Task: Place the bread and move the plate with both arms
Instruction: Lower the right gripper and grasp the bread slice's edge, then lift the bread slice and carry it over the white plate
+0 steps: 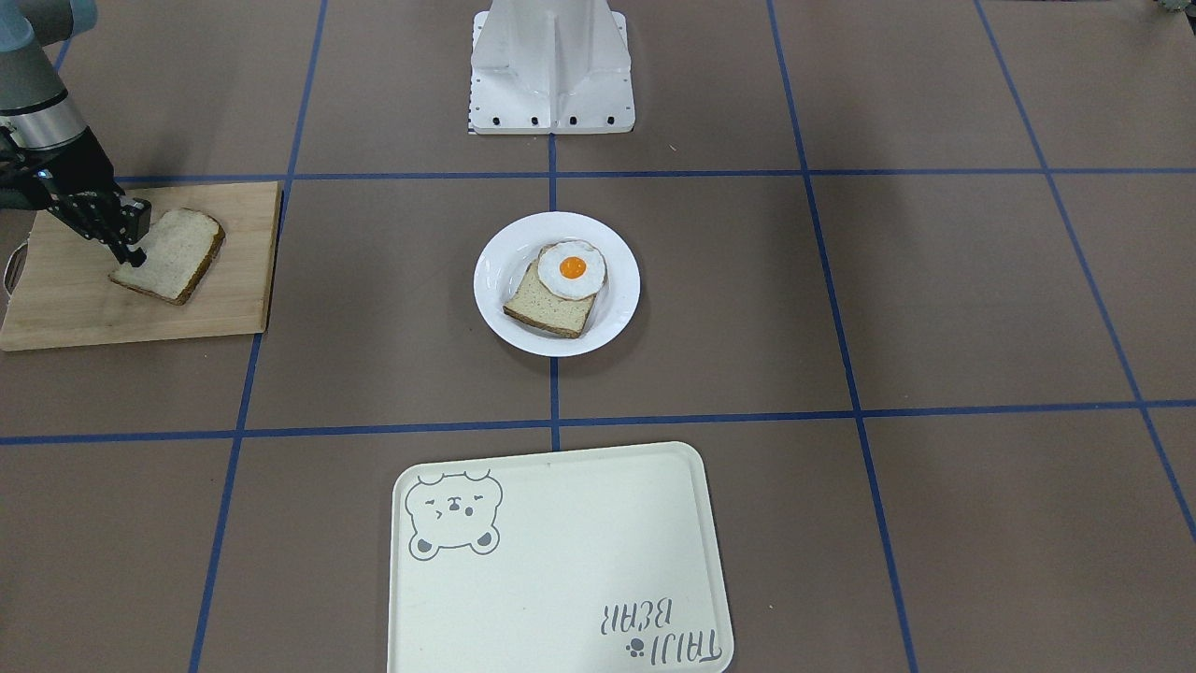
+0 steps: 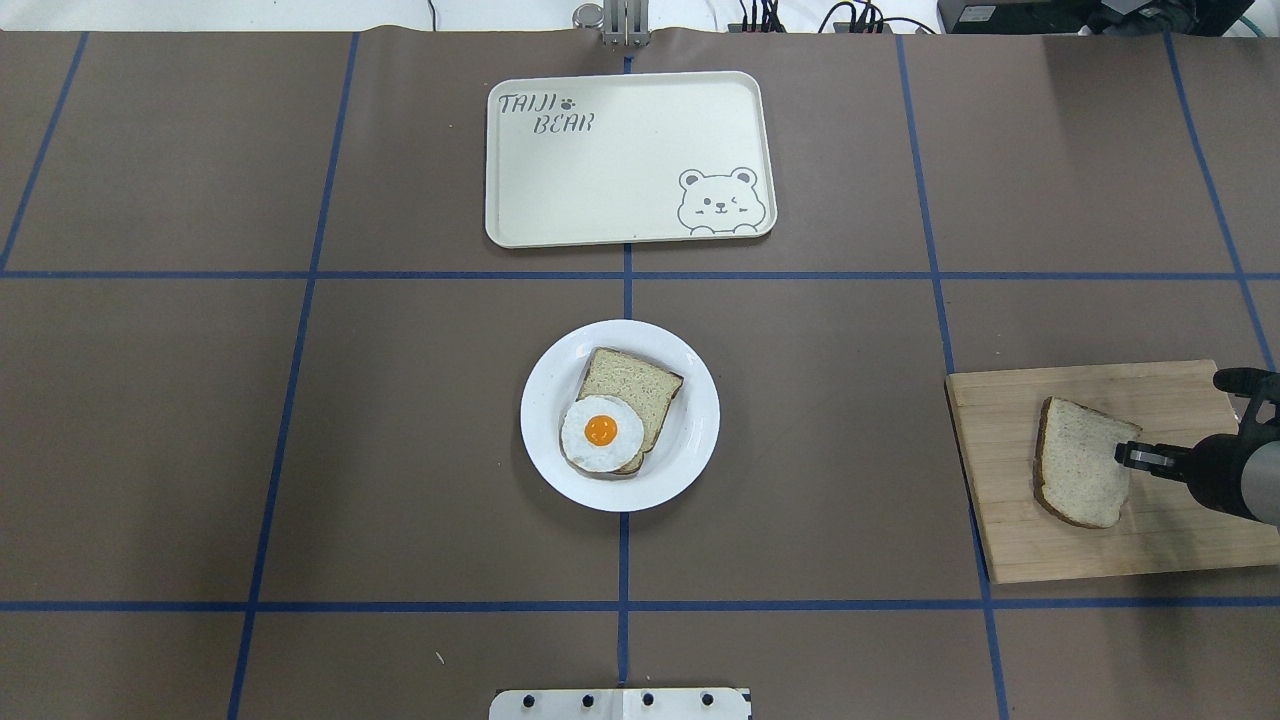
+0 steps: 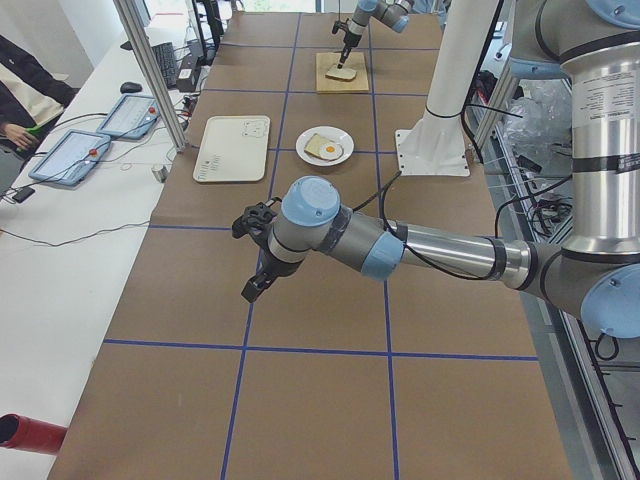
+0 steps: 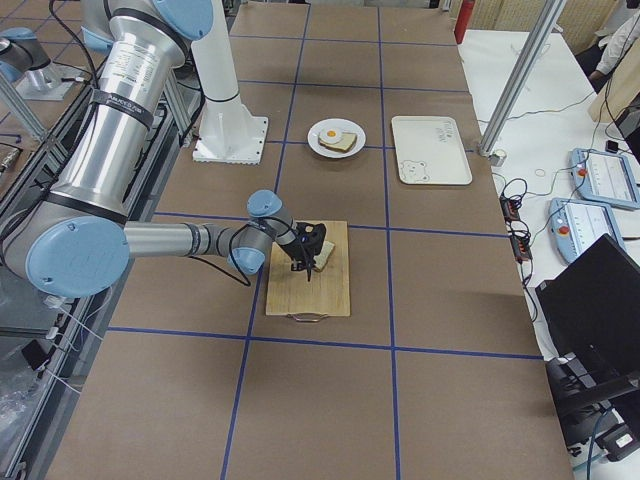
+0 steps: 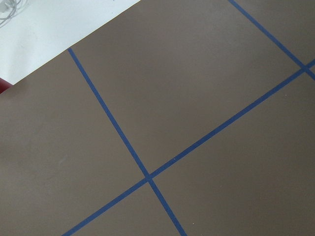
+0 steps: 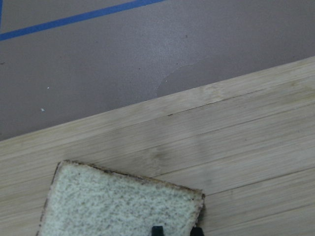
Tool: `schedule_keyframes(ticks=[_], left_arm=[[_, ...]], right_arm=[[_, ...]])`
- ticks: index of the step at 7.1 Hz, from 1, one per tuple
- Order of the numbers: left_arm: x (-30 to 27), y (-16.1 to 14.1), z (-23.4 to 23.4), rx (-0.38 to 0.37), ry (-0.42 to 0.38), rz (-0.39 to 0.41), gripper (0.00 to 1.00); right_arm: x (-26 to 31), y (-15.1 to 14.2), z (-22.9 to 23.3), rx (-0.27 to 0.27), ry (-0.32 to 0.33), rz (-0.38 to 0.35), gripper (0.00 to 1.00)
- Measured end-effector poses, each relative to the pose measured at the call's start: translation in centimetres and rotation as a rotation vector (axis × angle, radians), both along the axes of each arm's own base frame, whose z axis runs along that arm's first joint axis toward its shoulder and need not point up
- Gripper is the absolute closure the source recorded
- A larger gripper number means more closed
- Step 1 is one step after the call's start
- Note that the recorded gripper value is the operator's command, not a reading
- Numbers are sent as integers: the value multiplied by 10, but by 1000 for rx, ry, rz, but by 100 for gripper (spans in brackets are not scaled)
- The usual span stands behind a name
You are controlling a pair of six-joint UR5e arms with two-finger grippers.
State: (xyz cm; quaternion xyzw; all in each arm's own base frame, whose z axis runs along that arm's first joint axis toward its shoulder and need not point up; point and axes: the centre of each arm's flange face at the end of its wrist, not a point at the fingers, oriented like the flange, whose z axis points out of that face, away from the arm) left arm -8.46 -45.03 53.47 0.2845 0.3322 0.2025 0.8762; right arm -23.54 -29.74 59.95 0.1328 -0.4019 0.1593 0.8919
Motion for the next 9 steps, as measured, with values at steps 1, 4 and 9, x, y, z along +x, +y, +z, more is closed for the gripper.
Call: schedule_keyframes(ticks=[1,4,9], left_arm=[[0,0,0,0,0,0,2],[0,0,0,-3,1,-2,2],[1,-1,-1,-8,5,-6,2]], right_arm=[[3,-2,-2,4,-4,-11,100],[37,-20,-17,9,-72,-103,100],[33,-91,-111,61,-336,-161,100]])
